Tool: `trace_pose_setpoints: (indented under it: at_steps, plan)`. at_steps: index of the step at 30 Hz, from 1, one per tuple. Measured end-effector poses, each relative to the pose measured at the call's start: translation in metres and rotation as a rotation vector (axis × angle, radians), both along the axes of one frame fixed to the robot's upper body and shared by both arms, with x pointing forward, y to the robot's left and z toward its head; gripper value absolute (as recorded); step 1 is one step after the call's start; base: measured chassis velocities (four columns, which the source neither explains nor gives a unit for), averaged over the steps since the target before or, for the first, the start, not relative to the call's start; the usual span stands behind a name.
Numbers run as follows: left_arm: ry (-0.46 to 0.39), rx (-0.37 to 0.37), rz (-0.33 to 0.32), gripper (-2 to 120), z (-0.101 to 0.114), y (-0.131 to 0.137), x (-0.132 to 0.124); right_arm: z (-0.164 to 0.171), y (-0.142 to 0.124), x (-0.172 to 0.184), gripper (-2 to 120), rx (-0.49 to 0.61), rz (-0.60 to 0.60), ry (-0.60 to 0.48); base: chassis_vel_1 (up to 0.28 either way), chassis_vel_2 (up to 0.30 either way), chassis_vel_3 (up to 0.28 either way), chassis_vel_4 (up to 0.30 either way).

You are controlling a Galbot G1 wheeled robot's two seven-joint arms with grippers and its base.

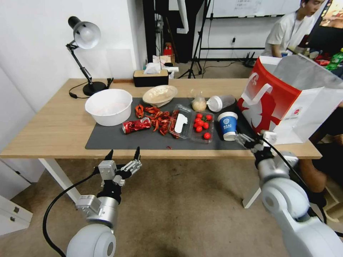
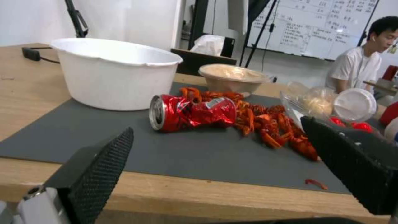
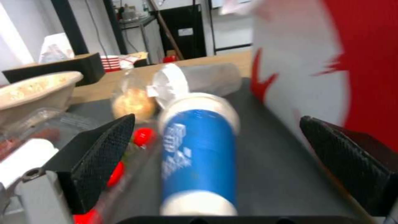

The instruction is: Pick up the trash from the table and place it into the takeout bag.

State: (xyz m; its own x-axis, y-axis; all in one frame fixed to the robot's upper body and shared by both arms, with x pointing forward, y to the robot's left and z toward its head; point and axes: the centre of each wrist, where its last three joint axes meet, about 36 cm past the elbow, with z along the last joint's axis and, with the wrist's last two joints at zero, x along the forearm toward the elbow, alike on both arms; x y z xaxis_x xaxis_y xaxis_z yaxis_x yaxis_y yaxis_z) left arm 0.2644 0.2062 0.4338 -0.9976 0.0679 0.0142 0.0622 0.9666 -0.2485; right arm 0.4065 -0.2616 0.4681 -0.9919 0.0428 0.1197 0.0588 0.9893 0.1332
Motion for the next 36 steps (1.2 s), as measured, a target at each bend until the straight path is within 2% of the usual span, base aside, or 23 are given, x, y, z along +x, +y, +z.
trace_pose_setpoints:
  at_steps: [3,5,19,23,25,27,28,30,33,35,36]
  plan:
    - [-0.002,0.001,0.002,100,0.0,0.0,0.0,0.0,0.003,0.006,100,0.005,0.004,0.012,0.0,0.0,0.0,0.0]
    - [-0.011,0.004,0.011,100,-0.001,0.001,-0.002,-0.001,0.015,0.028,100,0.013,0.011,0.099,0.0,0.0,0.0,0.0]
    - [-0.025,0.002,0.022,100,-0.001,0.001,-0.003,-0.012,0.024,0.045,100,-0.01,-0.011,0.2,0.0,0.0,0.0,0.0]
    - [-0.029,0.001,0.024,100,-0.001,0.001,-0.002,-0.015,0.023,0.049,96,-0.012,-0.019,0.211,0.0,0.0,0.0,0.0]
    - [-0.033,0.0,0.026,100,-0.002,0.001,-0.002,-0.017,0.023,0.05,86,-0.013,-0.024,0.221,0.0,0.0,0.0,0.0]
    - [-0.033,0.0,0.026,100,-0.003,0.001,-0.002,-0.018,0.022,0.05,84,-0.013,-0.025,0.222,0.0,0.0,0.0,0.0]
    - [-0.034,0.001,0.027,100,-0.004,0.001,-0.002,-0.018,0.022,0.05,76,-0.012,-0.025,0.224,0.0,0.0,0.0,0.0]
    - [-0.034,0.001,0.027,100,-0.004,0.001,-0.002,-0.018,0.022,0.05,73,-0.011,-0.025,0.225,0.0,0.0,0.0,0.0]
    - [-0.034,0.002,0.027,100,-0.005,0.001,-0.001,-0.018,0.022,0.048,58,-0.007,-0.028,0.226,0.0,0.0,0.0,0.0]
    - [-0.034,0.002,0.026,100,-0.005,0.001,-0.001,-0.018,0.022,0.048,58,-0.007,-0.028,0.226,0.0,0.0,0.0,0.0]
    - [-0.033,0.001,0.026,100,-0.006,0.001,-0.001,-0.018,0.022,0.047,52,-0.005,-0.029,0.226,0.0,0.0,0.0,0.0]
